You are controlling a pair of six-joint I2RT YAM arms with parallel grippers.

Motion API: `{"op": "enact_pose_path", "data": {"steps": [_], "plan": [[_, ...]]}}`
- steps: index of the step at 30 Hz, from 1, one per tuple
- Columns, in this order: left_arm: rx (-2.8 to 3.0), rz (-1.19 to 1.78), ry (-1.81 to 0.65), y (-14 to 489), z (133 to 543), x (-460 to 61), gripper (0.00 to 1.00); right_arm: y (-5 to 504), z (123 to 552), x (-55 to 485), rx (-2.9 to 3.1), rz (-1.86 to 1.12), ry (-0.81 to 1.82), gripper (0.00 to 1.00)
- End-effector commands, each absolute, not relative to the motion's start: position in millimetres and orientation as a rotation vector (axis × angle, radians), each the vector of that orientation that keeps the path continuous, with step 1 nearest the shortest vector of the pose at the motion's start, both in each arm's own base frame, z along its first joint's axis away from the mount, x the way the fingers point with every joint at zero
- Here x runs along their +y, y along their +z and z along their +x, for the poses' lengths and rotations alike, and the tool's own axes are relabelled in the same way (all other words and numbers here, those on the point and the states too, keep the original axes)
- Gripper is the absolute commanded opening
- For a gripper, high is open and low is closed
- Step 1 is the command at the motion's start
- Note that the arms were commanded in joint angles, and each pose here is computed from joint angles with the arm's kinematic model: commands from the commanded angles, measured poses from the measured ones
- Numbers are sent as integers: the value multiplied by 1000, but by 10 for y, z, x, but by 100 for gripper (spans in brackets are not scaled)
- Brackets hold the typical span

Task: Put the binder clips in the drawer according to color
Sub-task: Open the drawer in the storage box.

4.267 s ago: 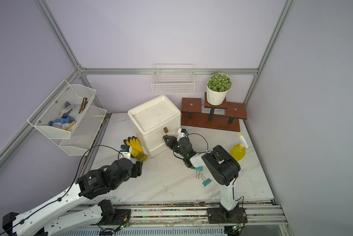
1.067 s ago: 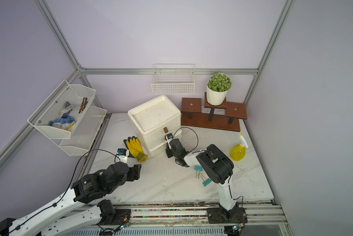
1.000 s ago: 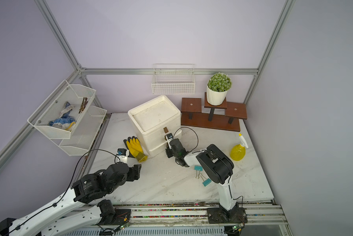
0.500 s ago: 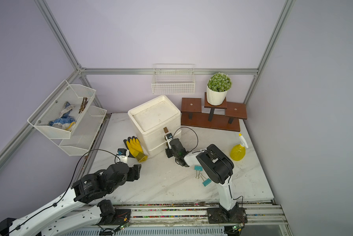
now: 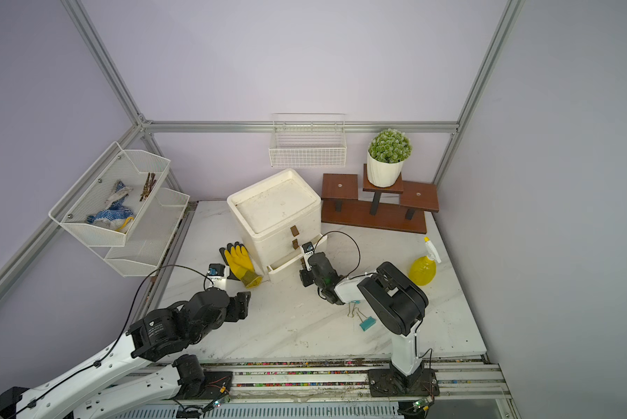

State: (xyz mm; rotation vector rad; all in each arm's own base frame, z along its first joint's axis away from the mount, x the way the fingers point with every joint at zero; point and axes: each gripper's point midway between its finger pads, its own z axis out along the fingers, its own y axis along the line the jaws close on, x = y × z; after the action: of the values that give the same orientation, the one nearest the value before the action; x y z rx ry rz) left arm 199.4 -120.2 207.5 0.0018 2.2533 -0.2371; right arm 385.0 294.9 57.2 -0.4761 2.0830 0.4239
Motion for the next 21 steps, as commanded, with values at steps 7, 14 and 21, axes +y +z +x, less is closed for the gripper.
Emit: {"op": "enact_pose_path", "data": {"steps": [7, 14, 21], "plan": [[2229, -32, -238, 2092, 2036, -1188, 83, 749, 3529, 2699, 2085, -404, 474, 0], [2236, -43, -249, 2043, 2044, -1216, 85, 706, 3314, 2518, 2122, -383, 457, 0], [2238, -46, -255, 2044, 2046, -1226, 85, 690, 3181, 2470, 2143, -392, 460, 0]]}}
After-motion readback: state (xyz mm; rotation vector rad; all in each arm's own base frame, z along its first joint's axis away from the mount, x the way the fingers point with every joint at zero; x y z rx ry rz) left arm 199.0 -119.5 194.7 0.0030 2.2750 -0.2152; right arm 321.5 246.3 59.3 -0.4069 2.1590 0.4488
